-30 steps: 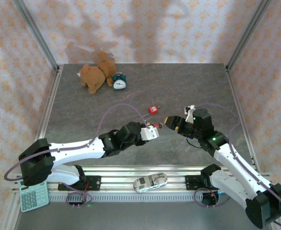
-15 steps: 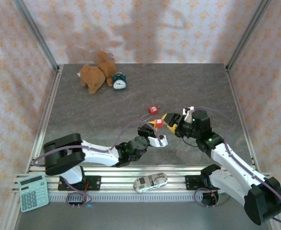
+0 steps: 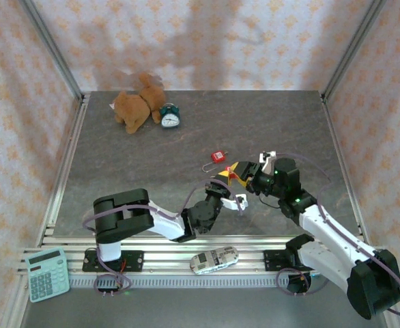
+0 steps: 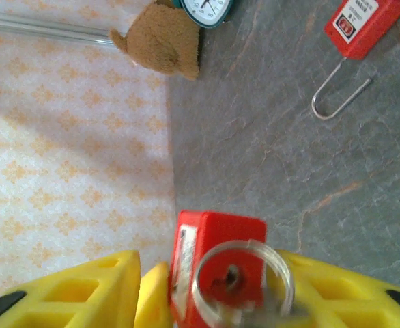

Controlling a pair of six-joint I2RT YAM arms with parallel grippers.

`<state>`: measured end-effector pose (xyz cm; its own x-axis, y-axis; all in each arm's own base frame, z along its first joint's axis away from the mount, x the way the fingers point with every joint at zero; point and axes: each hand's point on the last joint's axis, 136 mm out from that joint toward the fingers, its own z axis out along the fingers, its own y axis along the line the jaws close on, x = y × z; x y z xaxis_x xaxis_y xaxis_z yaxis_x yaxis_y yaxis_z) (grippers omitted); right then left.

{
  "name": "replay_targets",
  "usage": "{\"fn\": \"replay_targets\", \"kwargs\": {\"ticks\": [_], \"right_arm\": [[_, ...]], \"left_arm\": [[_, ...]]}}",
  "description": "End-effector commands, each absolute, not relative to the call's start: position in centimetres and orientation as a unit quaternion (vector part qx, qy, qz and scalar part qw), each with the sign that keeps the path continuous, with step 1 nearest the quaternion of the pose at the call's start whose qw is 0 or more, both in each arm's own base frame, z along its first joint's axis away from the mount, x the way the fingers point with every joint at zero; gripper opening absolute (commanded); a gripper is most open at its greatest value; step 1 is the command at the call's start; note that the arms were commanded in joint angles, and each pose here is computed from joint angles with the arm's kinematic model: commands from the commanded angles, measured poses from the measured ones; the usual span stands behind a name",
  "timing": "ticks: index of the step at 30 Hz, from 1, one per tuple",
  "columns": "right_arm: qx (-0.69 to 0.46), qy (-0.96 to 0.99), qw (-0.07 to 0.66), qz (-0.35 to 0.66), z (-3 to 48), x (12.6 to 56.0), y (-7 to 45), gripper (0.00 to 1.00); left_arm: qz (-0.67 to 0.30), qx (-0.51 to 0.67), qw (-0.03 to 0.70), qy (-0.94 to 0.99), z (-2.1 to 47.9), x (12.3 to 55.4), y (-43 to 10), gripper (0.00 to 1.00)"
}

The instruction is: Unlock with the key

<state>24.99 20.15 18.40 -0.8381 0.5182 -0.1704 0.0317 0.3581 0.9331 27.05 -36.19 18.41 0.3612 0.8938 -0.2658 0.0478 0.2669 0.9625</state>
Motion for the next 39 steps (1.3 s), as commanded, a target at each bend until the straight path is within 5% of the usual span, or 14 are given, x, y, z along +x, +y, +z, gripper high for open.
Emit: {"fn": "replay_targets", "kwargs": {"ticks": [1,7,12,18,30,39], "right_arm": [[0.163,0.782,0.246,0.549,19.4,25.4,20.2,0.35],[0.158,0.784,0.249,0.546,19.5,25.4,20.2,0.2],[0.139,0.79,0.272,0.532,20.2,25.3,19.8,0.16],[0.096,0.794,0.326,0.504,21.0,25.7,19.2,0.15],[0.059,0.795,0.354,0.489,19.8,25.3,19.0,0.14],[0.084,0.798,0.316,0.507,16.7,23.5,20.5,0.14]], "left_arm": [[0.32,0.468,0.679,0.466,20.9,26.9,-36.3,0.0],[0.322,0.471,0.676,0.466,20.6,26.7,-36.2,0.02],[0.301,0.442,0.685,0.495,21.0,26.4,-35.0,0.42],[0.239,0.384,0.709,0.541,22.4,25.5,-31.6,0.68],[-0.017,0.395,0.633,0.666,22.4,24.0,-27.6,0.79],[-0.012,0.379,0.632,0.676,22.2,23.9,-26.1,0.79]]}}
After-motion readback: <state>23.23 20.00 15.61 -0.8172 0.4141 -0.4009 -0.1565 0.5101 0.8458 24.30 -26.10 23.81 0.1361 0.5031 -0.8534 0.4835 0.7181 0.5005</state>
